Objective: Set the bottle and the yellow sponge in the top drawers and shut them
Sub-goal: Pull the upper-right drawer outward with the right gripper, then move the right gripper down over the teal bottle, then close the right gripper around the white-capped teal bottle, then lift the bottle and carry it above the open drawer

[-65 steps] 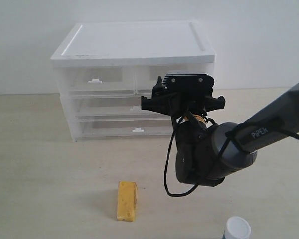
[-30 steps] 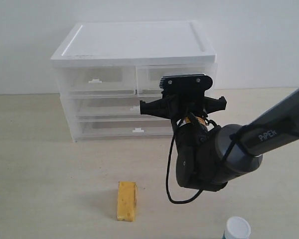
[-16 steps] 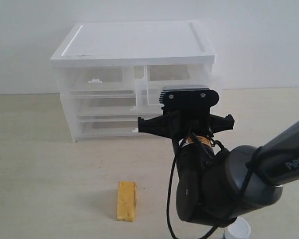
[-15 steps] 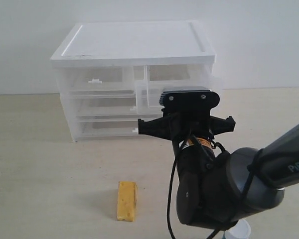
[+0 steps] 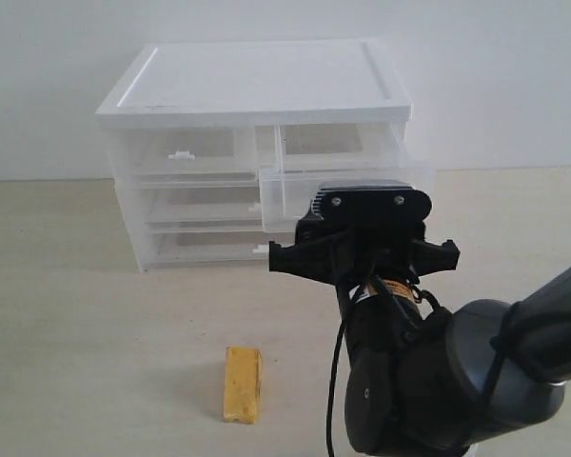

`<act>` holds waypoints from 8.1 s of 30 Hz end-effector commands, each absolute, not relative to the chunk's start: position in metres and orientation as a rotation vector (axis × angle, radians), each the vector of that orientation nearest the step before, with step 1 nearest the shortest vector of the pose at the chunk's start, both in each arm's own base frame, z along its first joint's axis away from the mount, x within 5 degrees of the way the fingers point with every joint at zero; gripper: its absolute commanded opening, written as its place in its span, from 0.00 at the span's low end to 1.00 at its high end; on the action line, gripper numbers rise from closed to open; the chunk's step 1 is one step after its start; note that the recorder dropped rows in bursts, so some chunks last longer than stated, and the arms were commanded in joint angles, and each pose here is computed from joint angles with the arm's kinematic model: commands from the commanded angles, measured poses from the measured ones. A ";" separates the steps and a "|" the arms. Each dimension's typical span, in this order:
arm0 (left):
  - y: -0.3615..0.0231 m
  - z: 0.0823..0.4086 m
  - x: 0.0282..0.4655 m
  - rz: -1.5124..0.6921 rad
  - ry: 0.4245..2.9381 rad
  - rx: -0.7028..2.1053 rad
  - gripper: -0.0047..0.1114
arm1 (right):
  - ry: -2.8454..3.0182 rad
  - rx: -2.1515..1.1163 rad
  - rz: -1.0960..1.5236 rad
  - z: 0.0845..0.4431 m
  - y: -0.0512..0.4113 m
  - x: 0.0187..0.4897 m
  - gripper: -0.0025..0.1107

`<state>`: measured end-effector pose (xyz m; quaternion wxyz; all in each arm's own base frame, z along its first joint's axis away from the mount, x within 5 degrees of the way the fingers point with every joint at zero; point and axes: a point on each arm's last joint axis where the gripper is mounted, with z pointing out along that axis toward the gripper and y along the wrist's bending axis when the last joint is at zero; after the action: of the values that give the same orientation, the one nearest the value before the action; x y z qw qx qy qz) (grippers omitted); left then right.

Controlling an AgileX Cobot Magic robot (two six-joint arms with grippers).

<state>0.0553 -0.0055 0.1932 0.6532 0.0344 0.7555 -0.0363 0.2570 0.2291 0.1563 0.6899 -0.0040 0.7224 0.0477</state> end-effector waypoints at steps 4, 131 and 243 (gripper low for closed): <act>-0.005 0.192 0.055 -0.083 1.712 0.070 0.08 | 1.733 -0.069 0.137 0.170 0.230 0.252 0.81; -0.005 0.192 0.055 -0.083 1.712 0.070 0.08 | 2.782 -1.264 0.200 0.167 0.149 0.212 0.67; -0.005 0.192 0.055 -0.083 1.712 0.070 0.08 | 2.090 -0.503 1.177 0.295 0.106 0.375 0.02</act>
<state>0.0553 -0.0055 0.1932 0.6532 0.0344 0.7555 -0.0363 0.3752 0.1023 0.2961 0.3522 -0.1846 0.7961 0.4562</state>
